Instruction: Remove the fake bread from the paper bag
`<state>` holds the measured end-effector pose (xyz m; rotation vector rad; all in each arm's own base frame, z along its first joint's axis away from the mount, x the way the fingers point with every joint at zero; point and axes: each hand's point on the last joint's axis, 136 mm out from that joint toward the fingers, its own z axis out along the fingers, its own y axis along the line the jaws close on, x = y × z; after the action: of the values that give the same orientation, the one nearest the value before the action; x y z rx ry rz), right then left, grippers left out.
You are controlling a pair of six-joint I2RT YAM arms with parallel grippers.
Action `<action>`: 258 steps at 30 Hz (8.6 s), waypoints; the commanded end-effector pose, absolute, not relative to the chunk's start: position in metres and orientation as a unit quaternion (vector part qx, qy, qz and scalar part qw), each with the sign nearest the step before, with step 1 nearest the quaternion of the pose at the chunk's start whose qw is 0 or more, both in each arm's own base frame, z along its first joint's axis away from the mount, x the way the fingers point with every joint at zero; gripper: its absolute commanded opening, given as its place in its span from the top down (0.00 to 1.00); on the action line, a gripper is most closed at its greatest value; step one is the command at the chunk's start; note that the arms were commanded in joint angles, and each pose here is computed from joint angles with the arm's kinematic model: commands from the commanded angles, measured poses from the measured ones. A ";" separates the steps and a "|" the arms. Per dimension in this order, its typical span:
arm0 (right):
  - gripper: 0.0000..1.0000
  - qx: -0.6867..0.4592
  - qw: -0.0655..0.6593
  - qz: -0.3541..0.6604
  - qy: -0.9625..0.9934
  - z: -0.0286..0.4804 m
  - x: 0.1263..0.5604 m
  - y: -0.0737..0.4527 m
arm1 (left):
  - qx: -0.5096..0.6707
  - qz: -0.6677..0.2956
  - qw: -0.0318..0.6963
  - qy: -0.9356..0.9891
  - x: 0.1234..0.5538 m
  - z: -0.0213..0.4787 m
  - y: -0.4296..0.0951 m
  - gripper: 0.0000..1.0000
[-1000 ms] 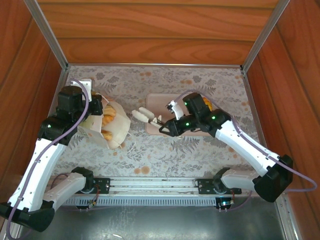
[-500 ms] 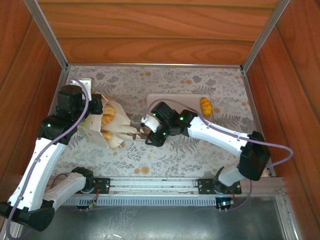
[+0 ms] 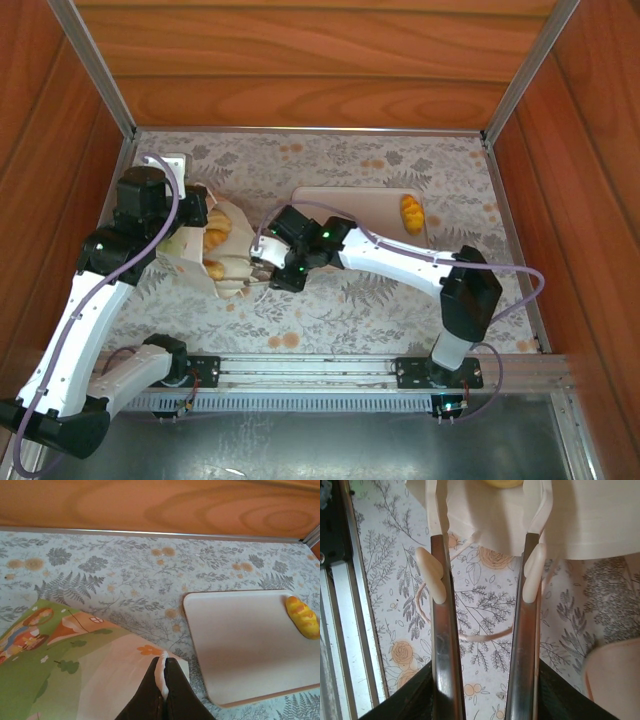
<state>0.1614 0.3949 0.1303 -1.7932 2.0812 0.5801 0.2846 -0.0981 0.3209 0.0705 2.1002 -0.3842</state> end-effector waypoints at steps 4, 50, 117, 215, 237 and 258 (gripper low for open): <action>0.51 -0.647 0.193 0.165 0.719 0.128 0.175 0.412 | 0.032 -0.173 0.505 0.845 0.288 0.342 -0.102 1.00; 0.74 -0.369 0.053 0.427 0.824 0.212 0.154 0.344 | 0.032 -0.186 0.497 0.847 0.301 0.333 -0.110 1.00; 0.49 -0.174 0.058 0.054 0.982 0.166 0.238 0.134 | 0.033 -0.181 0.524 0.831 0.306 0.321 -0.108 1.00; 0.50 -0.043 0.066 -0.004 0.997 0.153 0.318 0.112 | 0.023 -0.198 0.531 0.823 0.310 0.326 -0.112 1.00; 0.51 -0.035 0.047 -0.037 0.998 0.140 0.319 0.102 | 0.020 -0.194 0.532 0.824 0.309 0.324 -0.110 1.00; 0.51 -0.108 0.177 0.133 0.969 0.221 0.313 0.154 | 0.037 -0.181 0.528 0.829 0.303 0.321 -0.108 1.00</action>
<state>0.3109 0.1250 0.1881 -0.1897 2.8985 0.1391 0.3062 -0.1099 0.3099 0.0636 2.0165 -0.4441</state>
